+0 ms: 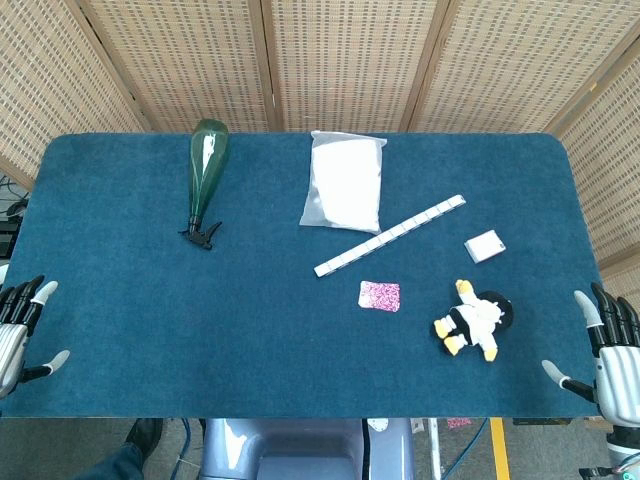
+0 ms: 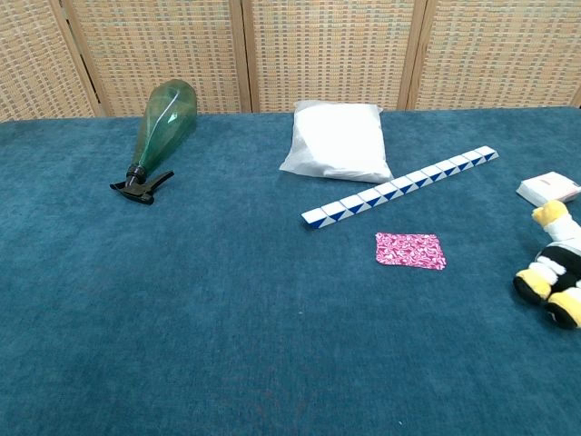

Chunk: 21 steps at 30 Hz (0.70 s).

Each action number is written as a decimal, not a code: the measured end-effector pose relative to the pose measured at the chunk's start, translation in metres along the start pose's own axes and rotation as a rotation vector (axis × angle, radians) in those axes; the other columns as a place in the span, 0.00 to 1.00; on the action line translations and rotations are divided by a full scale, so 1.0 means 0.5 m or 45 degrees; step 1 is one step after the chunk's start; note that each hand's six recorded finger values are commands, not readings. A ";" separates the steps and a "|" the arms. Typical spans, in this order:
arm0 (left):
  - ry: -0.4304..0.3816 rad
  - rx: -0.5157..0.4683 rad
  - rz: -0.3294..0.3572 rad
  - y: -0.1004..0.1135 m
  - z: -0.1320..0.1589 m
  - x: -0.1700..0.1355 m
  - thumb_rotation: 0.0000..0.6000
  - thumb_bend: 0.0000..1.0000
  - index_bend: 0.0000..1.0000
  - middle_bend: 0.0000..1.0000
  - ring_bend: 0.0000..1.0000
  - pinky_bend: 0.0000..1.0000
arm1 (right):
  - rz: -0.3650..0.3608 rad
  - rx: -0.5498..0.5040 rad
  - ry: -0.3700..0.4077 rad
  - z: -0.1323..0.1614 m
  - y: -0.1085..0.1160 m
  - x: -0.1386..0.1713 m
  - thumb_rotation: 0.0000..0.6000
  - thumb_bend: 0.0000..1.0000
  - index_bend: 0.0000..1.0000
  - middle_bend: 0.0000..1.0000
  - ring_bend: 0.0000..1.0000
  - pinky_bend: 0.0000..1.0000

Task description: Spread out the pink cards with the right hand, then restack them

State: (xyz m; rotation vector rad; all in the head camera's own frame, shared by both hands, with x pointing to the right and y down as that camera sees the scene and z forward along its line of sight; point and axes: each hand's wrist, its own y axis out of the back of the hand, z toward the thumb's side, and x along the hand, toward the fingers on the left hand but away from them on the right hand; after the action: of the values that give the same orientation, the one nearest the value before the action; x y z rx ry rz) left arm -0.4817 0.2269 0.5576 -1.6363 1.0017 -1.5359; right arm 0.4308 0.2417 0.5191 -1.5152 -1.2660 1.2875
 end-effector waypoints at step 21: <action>0.018 0.010 -0.004 -0.002 0.002 0.005 1.00 0.22 0.00 0.00 0.00 0.00 | 0.310 -0.044 0.483 0.149 -0.116 -0.124 1.00 0.97 0.13 0.03 0.00 0.00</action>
State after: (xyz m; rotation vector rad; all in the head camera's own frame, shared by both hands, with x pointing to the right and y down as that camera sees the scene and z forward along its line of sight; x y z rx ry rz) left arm -0.4805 0.2249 0.5595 -1.6244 1.0001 -1.5532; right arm 0.3461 0.1901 0.5734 -1.8770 -0.8844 1.0594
